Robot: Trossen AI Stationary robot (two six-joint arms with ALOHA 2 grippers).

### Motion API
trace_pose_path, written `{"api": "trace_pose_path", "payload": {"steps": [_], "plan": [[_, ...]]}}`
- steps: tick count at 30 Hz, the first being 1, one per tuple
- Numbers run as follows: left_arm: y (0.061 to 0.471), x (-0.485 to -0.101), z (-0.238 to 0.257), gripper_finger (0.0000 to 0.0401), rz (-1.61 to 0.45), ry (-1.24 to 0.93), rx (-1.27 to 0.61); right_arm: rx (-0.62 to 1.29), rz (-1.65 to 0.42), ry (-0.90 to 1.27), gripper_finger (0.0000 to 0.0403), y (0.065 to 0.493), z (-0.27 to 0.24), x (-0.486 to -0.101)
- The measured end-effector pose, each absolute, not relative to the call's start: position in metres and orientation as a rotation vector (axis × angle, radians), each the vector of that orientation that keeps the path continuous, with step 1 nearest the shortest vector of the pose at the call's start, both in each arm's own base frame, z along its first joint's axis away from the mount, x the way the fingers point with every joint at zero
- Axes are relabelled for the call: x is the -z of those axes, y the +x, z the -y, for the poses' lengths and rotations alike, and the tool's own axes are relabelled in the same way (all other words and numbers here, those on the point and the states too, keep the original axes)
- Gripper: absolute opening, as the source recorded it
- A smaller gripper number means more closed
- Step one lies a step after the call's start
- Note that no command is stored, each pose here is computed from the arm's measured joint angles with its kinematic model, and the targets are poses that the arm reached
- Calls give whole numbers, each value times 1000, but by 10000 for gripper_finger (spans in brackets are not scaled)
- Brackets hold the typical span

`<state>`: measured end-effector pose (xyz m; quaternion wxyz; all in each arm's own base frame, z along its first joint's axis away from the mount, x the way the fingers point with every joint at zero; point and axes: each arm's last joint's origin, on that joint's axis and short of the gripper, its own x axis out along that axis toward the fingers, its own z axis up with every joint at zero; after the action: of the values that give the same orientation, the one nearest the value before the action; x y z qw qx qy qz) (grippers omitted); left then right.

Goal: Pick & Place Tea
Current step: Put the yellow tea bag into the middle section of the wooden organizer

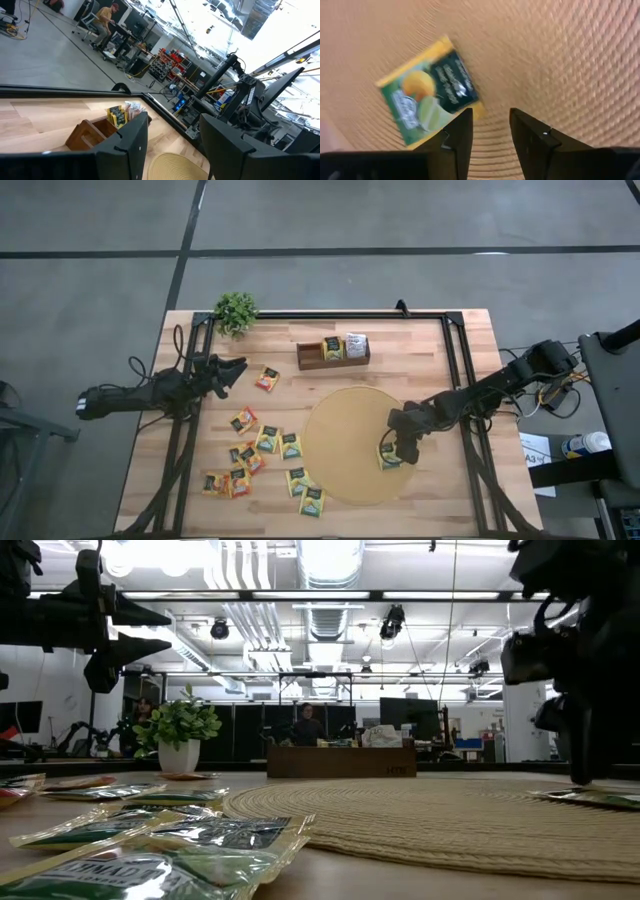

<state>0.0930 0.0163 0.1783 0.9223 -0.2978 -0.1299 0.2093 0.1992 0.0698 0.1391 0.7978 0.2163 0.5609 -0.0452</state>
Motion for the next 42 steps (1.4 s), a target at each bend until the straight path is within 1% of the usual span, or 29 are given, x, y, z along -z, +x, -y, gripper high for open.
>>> {"api": "trace_pose_path", "payload": {"steps": [3, 6, 11, 17, 21, 27, 33, 42], "plan": [[93, -178, -16, 174, 267, -612, -430, 70, -1182, 454, 142, 199, -70, -143], [93, -178, -16, 174, 267, -612, -430, 47, -1171, 448, 165, 199, -70, -146], [93, -178, -16, 174, 266, -611, -430, 2, -1215, 469, 206, 199, -72, -142], [93, -178, -16, 174, 267, -612, -430, -7, -1238, 477, 227, 205, -75, -135], [93, -178, -16, 174, 267, -612, -430, -11, -1230, 479, 227, 210, -77, -133], [93, -178, -16, 174, 266, -612, -430, 48, -1278, 478, 214, 210, -76, -129], [93, -178, -16, 174, 267, -612, -430, 59, -1286, 465, 205, 208, -75, -128], [93, -178, -16, 174, 267, -612, -430, 39, -1252, 457, 203, 211, -76, -138]]}}
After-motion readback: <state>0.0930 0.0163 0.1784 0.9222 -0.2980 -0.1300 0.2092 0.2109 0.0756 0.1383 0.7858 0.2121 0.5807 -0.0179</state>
